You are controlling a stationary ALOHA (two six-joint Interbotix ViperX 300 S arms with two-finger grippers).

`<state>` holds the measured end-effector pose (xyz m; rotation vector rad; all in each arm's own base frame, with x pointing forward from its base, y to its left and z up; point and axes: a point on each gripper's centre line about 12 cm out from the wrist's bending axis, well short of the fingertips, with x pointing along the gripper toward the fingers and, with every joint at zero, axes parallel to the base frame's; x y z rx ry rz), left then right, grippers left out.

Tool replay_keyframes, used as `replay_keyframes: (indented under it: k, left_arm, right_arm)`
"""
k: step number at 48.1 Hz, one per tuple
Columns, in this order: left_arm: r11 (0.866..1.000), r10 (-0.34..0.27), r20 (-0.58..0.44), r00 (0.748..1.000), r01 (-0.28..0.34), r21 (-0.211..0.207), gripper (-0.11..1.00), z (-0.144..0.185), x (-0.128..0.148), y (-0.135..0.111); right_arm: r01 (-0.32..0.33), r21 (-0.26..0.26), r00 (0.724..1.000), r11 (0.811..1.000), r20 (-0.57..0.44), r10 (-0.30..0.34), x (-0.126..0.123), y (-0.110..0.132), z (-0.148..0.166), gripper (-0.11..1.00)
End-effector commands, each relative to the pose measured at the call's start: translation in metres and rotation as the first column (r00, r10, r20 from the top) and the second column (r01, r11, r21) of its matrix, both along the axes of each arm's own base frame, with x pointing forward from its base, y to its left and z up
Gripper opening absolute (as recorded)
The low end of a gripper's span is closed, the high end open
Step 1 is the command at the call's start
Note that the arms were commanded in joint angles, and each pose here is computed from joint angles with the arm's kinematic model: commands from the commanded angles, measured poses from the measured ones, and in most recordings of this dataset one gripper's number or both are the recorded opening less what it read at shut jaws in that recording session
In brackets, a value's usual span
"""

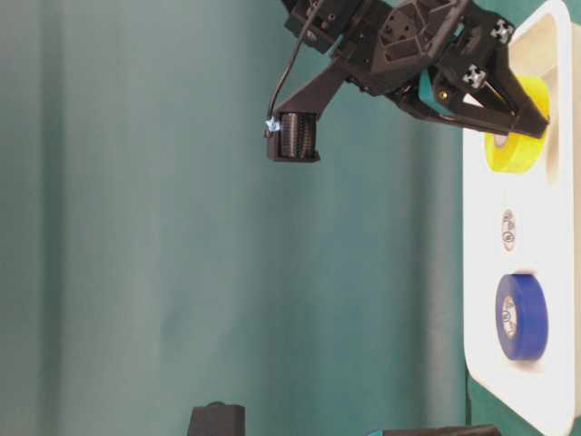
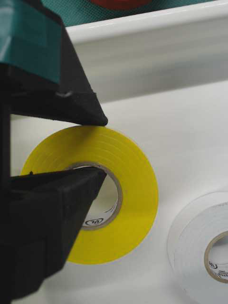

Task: Put the tape alternately from left to right into the white case.
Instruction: 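Lift the yellow roll and carry it into the tray, then release the yellow roll in the tray and retract the right gripper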

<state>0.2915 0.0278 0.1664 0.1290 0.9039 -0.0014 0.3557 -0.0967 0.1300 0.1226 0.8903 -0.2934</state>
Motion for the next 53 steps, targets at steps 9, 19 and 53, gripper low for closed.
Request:
replay_keyframes:
  k: [9,19,53]
  left_arm:
    - [1.000,0.001,0.037,0.999,-0.001,0.001,0.93,0.011,0.004,0.000]
    - [1.000,-0.001,0.037,0.999,0.001,0.001,0.93,0.011,0.004,-0.001]
    - [1.000,-0.001,0.040,0.999,0.001,0.002,0.93,0.012,0.005,0.000]
  right_arm:
    - [0.001,-0.005,1.000,1.000,0.024,-0.001,0.003,-0.001,0.008,0.35]
    - [0.003,-0.004,1.000,1.000,0.015,-0.003,0.002,-0.001,0.007,0.84]
    - [0.004,-0.025,0.995,1.000,0.102,-0.001,-0.004,0.001,0.041,0.76]
